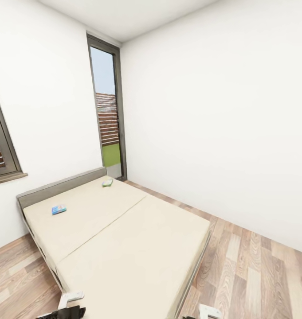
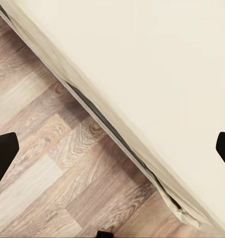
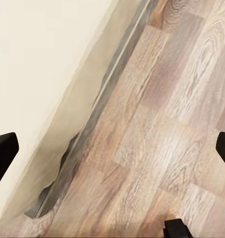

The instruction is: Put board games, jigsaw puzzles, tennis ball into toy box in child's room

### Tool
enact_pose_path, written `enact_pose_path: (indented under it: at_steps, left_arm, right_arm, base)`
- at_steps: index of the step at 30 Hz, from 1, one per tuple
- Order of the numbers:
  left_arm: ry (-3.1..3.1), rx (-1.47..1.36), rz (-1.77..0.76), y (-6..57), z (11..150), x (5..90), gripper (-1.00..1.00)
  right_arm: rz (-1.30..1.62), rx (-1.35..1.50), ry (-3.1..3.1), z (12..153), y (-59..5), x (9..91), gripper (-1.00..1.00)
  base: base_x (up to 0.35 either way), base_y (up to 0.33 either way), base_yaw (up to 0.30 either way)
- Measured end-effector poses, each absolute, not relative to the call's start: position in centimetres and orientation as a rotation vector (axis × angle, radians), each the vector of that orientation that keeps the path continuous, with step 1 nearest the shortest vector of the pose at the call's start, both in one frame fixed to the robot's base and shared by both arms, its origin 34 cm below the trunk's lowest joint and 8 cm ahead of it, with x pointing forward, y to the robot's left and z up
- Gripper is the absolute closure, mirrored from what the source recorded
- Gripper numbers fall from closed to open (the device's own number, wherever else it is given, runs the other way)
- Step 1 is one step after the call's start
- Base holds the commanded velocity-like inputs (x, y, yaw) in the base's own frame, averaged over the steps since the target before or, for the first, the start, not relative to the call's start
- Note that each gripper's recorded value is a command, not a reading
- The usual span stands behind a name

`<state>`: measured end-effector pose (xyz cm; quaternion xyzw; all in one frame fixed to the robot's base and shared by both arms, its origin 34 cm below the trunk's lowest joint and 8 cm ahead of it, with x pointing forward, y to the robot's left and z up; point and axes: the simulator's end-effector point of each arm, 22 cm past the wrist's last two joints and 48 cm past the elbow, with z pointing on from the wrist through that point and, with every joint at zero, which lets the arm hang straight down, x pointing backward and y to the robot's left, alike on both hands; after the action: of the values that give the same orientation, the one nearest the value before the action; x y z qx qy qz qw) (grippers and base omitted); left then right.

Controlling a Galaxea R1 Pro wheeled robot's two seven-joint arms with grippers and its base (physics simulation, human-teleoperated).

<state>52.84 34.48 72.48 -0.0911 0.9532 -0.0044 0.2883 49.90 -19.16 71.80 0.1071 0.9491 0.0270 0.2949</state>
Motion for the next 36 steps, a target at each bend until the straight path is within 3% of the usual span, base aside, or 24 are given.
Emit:
enact_pose_path:
  at_steps: [9,19,29,36]
  left_arm:
    - [2.617,-0.279,-0.055,40.0,74.9,52.6,-1.0]
    - [2.561,-0.261,-0.19,40.7,79.1,55.8,-1.0]
    - [2.554,-0.248,-0.267,40.0,79.2,55.7,-1.0]
    - [2.557,-0.247,-0.275,39.8,79.0,55.6,-1.0]
  right_arm:
    - [0.205,0.45,2.533,73.4,-19.1,50.5,-1.0]
    - [0.312,0.482,2.461,76.7,-18.5,53.0,-1.0]
    - [0.322,0.48,2.46,76.8,-18.2,53.1,-1.0]
    - [0.32,0.482,2.466,76.5,-18.2,52.9,-1.0]
  base:
    - [0.0,0.0,-0.03]
    - [0.0,0.0,-0.041]
    - [0.0,0.02,-0.213]
    - [0.0,0.221,-0.249]
